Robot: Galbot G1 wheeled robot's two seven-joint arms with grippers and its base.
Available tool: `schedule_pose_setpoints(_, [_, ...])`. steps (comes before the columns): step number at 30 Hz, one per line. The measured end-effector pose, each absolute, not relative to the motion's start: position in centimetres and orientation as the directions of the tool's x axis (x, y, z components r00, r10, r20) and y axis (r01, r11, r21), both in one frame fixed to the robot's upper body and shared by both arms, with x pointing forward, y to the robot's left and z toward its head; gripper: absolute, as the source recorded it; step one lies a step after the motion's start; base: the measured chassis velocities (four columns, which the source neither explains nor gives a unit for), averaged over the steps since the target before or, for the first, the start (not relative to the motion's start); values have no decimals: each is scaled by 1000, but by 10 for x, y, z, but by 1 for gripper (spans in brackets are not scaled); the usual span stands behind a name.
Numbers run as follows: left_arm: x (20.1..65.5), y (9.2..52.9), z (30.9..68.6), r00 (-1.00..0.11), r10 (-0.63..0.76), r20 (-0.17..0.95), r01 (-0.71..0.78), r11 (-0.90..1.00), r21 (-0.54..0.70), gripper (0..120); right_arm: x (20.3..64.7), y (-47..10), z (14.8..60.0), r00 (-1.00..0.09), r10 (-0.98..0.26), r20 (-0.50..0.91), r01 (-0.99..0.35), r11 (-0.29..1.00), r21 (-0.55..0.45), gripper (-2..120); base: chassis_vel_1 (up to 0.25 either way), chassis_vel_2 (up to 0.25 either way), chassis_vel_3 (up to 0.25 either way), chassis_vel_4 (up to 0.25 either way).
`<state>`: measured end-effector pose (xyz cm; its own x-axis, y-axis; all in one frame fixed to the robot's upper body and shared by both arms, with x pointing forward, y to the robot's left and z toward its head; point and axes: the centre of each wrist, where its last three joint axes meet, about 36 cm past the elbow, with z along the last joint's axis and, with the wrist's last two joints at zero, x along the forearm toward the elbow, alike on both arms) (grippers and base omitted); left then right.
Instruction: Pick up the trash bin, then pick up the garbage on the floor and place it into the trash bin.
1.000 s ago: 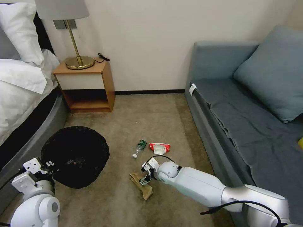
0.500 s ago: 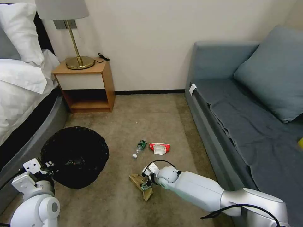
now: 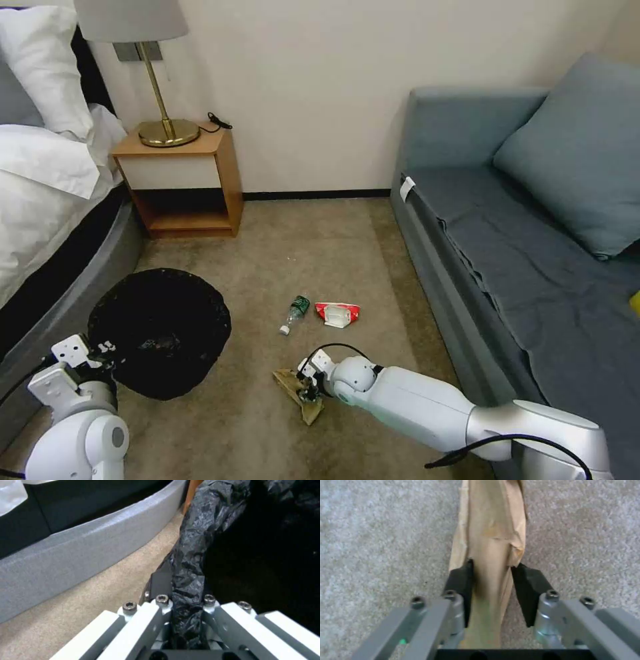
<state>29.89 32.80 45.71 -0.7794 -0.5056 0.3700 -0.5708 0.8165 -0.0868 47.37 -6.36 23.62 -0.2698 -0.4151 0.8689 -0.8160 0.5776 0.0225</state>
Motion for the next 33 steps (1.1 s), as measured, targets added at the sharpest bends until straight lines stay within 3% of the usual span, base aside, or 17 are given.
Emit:
schedule_pose_setpoints(8, [300,328,455,-778,-507,371,-573,815,-87,2,473,-67,236,-264,-426,865,-819,573,32,0,0,0,0,0])
schedule_pose_setpoints(33, [303,328,454,-779,-505,371,-571,816,-90,2,480,-113,288,-297,-492,818,-799,598,69,0,0,0,0,0])
